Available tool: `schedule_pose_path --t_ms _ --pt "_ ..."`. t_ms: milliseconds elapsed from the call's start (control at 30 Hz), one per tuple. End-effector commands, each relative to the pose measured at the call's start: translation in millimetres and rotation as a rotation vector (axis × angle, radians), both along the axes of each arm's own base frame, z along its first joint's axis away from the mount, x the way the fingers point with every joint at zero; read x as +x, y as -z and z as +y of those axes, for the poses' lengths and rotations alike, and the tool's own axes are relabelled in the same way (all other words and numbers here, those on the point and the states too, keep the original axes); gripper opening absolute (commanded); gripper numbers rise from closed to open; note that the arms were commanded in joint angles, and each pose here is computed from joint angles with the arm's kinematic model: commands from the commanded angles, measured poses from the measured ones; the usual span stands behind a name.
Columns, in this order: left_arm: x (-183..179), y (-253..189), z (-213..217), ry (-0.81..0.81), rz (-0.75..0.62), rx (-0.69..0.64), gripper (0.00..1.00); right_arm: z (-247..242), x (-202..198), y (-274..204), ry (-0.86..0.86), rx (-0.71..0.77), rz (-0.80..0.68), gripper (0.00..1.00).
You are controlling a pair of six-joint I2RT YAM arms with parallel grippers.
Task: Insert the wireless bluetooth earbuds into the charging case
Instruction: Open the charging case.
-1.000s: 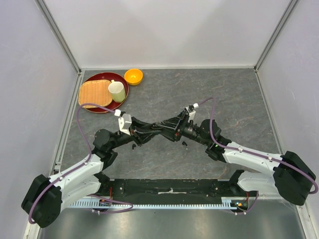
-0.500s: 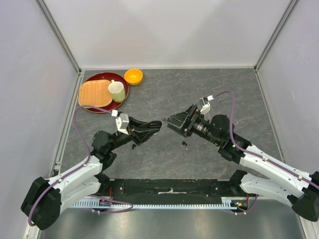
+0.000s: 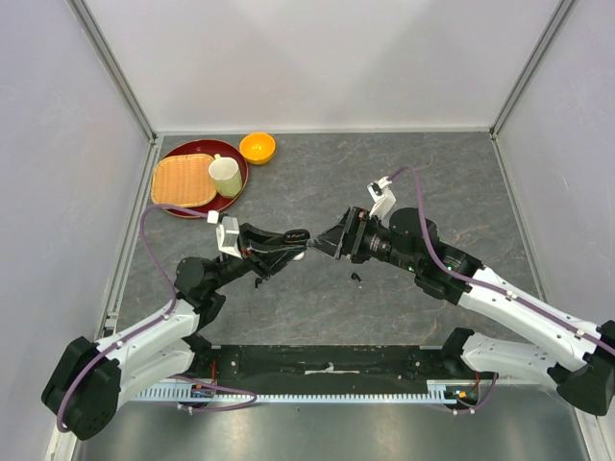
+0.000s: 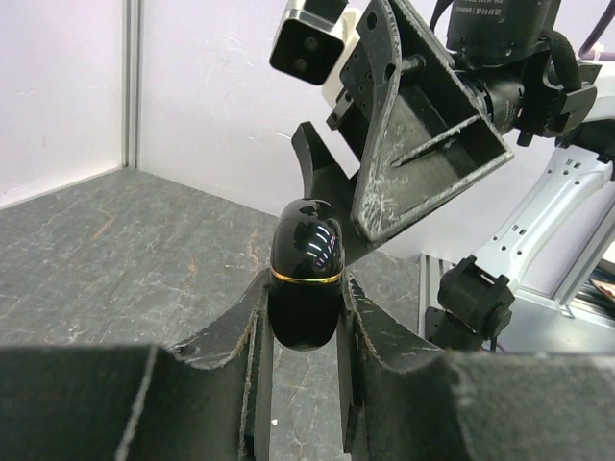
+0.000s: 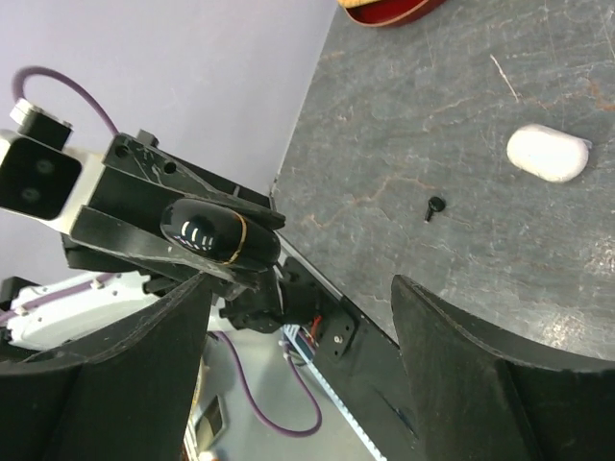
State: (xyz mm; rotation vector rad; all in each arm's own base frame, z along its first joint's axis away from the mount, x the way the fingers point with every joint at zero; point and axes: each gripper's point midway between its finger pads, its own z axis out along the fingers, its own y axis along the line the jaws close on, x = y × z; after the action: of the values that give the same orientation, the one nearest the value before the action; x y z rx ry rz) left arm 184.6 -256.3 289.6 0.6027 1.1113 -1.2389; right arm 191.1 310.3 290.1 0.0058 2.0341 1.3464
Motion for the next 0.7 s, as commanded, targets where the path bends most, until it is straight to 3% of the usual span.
schedule_pose_path --t_ms 0,667 --pt "-10 -14 1 0.042 -0.035 -0.048 0.02 7 -4 -13 -0.046 -0.015 -0.052 0.82" --pt "-22 1 -5 0.117 -0.034 0.018 0.02 6 -4 -22 -0.016 0.066 -0.043 0.84"
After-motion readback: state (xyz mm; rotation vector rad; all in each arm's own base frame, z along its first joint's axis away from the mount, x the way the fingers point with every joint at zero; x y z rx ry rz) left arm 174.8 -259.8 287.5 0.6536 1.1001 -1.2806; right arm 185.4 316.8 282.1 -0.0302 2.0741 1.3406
